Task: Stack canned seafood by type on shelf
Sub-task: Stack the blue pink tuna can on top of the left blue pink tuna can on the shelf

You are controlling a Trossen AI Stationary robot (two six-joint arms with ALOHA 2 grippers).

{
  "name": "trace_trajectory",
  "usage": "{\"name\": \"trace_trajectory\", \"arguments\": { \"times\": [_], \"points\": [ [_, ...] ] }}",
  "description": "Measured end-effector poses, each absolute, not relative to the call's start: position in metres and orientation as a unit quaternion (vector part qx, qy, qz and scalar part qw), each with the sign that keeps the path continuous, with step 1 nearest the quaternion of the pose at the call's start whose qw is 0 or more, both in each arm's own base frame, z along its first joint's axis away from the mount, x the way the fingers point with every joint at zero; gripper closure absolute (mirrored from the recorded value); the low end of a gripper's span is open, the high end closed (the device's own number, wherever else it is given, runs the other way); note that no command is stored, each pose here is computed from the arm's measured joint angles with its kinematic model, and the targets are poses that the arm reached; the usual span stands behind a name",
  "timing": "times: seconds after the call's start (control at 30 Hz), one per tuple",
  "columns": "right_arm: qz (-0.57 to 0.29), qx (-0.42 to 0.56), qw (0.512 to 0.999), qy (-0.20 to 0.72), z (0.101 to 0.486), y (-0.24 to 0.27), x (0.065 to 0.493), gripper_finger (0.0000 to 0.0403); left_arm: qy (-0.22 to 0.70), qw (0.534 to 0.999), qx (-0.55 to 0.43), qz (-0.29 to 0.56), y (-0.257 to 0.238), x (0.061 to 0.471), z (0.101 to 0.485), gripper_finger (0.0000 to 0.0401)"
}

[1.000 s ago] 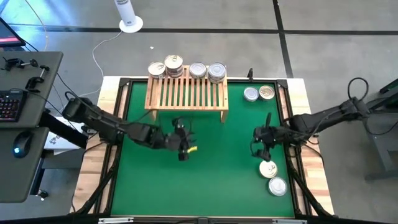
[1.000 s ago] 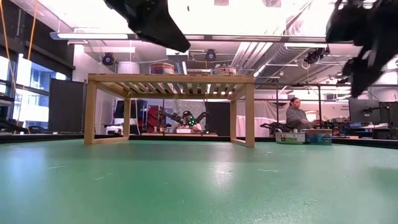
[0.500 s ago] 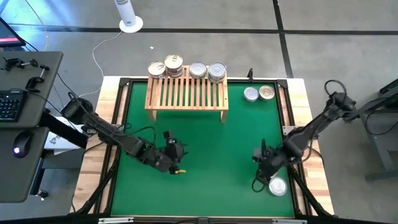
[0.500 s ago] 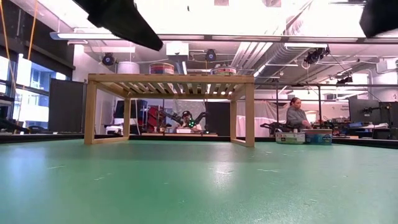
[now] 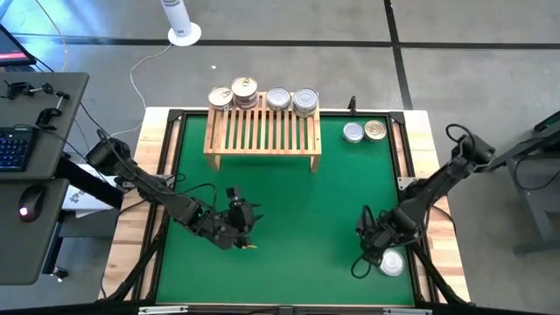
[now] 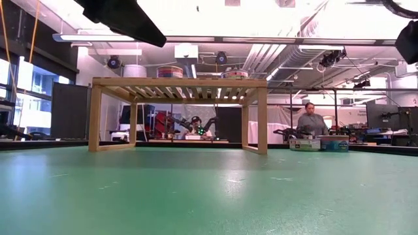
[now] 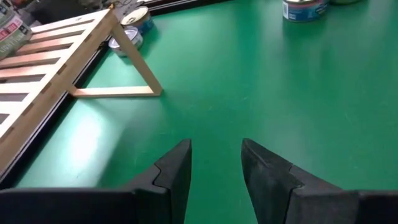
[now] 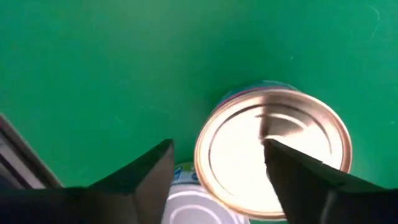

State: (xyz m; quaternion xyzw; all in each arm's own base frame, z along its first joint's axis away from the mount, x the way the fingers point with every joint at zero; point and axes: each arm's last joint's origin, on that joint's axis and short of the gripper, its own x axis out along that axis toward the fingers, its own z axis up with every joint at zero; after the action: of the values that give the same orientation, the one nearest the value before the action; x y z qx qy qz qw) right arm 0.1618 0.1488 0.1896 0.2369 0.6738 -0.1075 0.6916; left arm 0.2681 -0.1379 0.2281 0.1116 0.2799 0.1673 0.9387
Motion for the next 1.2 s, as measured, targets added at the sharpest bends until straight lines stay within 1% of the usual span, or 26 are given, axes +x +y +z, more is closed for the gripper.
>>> {"name": "trace_trajectory", "arguments": {
  "times": [0.13, 0.4, 0.43, 0.63, 0.73, 0.87, 0.93, 1.03, 1.13, 1.2],
  "points": [
    [-0.108, 0.236, 0.690, 0.675, 0.191, 0.150, 0.159, 0.0216, 0.277, 0.940, 0.097, 0.172, -0.138, 0.268, 0.228, 0.0275],
    [-0.162, 0.196, 0.692, 0.676, 0.186, 0.141, 0.156, 0.0382, 0.277, 0.942, 0.083, 0.171, -0.142, 0.265, 0.228, 0.0275],
    [-0.161, 0.190, 0.691, 0.678, 0.184, 0.141, 0.157, 0.0392, 0.279, 0.941, 0.083, 0.171, -0.142, 0.264, 0.227, 0.0275],
    [-0.134, 0.173, 0.699, 0.681, 0.170, 0.143, 0.177, 0.0386, 0.299, 0.935, 0.087, 0.172, -0.148, 0.255, 0.222, 0.0275],
    [-0.103, 0.177, 0.737, 0.644, 0.166, 0.142, 0.196, 0.0399, 0.308, 0.932, 0.089, 0.170, -0.151, 0.250, 0.220, 0.0275],
    [-0.071, 0.179, 0.821, 0.537, 0.168, 0.132, 0.230, 0.0398, 0.314, 0.930, 0.094, 0.164, -0.156, 0.245, 0.219, 0.0275],
    [-0.061, 0.161, 0.860, 0.480, 0.171, 0.125, 0.246, 0.0400, 0.318, 0.929, 0.094, 0.164, -0.157, 0.242, 0.218, 0.0275],
    [-0.043, 0.132, 0.923, 0.360, 0.188, 0.117, 0.271, 0.0401, 0.325, 0.926, 0.089, 0.168, -0.158, 0.239, 0.217, 0.0275],
    [-0.015, 0.087, 0.950, 0.300, 0.199, 0.115, 0.280, 0.0399, 0.329, 0.925, 0.077, 0.174, -0.159, 0.236, 0.215, 0.0275],
    [-0.017, 0.058, 0.959, 0.277, 0.208, 0.117, 0.277, 0.0399, 0.330, 0.924, 0.065, 0.179, -0.159, 0.234, 0.215, 0.0275]
  ]
}}
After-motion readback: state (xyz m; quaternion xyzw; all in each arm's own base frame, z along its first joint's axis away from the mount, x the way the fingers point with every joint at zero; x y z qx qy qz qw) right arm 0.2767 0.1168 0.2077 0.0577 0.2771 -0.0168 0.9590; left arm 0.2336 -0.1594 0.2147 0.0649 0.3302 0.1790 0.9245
